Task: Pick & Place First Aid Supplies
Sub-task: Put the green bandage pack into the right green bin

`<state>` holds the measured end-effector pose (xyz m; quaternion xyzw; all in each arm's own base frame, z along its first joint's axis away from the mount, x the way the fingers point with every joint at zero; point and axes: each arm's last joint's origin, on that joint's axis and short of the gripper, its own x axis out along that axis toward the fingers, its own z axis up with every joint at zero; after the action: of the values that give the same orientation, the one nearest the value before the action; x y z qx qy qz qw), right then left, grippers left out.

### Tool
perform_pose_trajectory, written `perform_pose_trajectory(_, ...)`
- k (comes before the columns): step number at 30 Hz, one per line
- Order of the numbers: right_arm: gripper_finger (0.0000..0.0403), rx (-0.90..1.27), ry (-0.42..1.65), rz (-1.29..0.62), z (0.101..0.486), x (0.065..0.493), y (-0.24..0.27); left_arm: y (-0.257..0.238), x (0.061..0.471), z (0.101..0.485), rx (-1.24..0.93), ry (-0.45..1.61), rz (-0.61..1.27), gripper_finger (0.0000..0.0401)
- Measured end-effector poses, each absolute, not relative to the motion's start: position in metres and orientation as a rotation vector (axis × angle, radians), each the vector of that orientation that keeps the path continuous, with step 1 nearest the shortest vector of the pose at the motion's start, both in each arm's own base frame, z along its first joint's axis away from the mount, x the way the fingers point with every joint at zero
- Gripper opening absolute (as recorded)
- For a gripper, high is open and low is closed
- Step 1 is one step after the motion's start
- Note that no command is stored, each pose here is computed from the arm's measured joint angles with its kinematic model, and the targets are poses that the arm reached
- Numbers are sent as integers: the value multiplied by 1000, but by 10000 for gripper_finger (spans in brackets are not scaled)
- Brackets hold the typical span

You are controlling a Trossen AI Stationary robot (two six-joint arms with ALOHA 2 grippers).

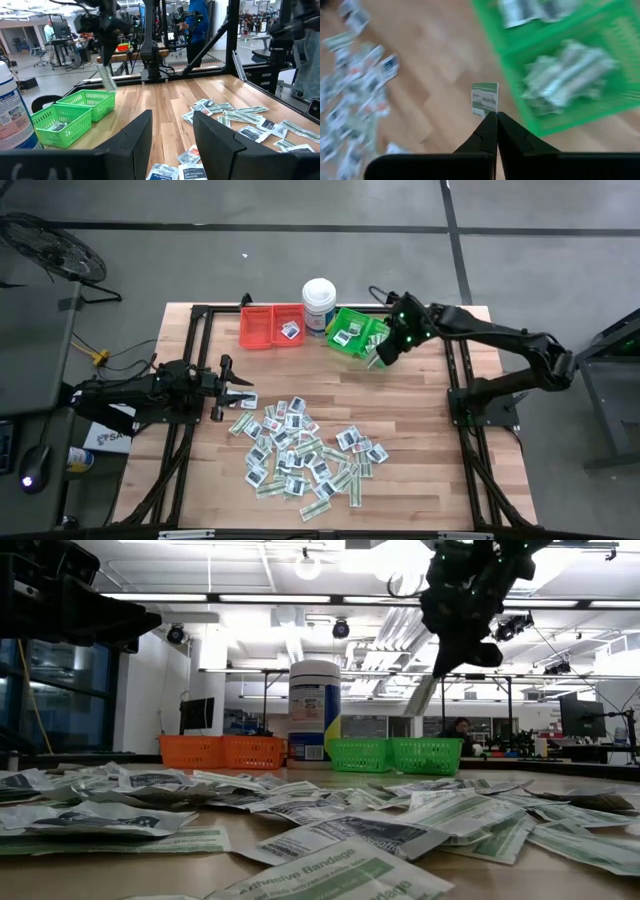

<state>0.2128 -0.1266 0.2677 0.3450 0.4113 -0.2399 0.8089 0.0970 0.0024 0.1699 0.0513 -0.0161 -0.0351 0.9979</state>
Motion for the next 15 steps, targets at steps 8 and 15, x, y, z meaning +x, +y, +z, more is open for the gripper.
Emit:
perform_pose_trajectory(8,0,785,859,-706,261,193,-164,2,97,170,103,-32,-74,140)
perform_pose_trajectory(15,0,844,940,-733,232,198,-187,2,97,170,103,-32,-73,140)
